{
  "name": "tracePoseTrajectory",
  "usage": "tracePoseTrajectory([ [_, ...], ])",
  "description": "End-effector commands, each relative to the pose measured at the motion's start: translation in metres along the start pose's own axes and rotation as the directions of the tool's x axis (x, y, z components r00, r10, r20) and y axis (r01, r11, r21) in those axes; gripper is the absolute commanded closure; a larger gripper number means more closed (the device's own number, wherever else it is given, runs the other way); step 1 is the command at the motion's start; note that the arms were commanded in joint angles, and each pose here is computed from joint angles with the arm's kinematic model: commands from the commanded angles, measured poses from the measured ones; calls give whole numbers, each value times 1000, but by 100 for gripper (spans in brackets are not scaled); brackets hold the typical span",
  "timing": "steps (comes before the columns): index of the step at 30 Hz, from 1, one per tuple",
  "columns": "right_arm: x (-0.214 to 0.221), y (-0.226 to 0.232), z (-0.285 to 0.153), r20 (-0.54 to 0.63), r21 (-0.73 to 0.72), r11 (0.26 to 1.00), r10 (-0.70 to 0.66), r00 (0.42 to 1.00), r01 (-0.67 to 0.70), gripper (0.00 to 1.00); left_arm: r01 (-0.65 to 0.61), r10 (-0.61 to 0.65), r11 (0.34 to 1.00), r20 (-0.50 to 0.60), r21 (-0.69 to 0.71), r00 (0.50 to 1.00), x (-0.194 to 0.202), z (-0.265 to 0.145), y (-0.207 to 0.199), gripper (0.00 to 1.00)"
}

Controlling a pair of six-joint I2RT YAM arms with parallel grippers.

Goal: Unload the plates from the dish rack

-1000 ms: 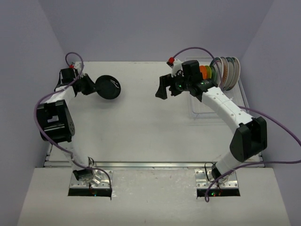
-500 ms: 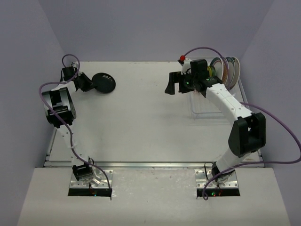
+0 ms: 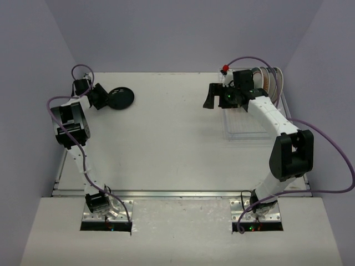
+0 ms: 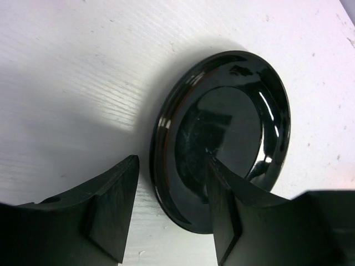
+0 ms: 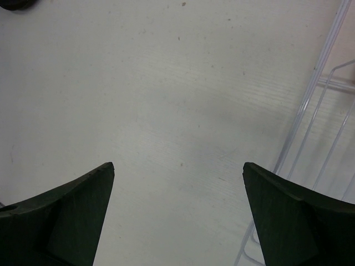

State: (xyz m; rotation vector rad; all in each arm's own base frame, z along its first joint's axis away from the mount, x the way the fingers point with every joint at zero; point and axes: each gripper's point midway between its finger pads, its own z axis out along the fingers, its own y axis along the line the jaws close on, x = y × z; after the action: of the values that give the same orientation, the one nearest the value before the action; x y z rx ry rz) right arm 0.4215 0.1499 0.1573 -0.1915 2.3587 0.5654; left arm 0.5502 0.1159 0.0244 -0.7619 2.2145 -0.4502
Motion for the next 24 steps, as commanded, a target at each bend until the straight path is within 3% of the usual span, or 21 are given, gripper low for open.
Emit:
tracePoseTrajectory([
  [1,-38,-16,-13,103,124,989,-90,991,77,3,-51,53,988,12,-143,999,-2,-15,28,50],
  [6,-65,-52,-26,136,344,926,-213,968,155,7,-143,160,975,87,-171,983,-26,-55,12,49],
  [9,-85,-80,-36,155,461,876,-239,959,144,15,-280,301,947,134,-157,944,-25,-92,-28,50],
  [13,-108,-107,-39,201,554,826,-258,945,107,30,-487,535,842,246,-230,808,-8,-146,-77,49],
  [16,-120,-121,-35,210,593,800,-263,941,91,37,-566,600,799,331,-203,729,10,-172,-116,45],
  [24,-128,-152,-10,207,654,755,-243,948,50,44,-582,611,789,347,-198,711,13,-189,-126,45],
])
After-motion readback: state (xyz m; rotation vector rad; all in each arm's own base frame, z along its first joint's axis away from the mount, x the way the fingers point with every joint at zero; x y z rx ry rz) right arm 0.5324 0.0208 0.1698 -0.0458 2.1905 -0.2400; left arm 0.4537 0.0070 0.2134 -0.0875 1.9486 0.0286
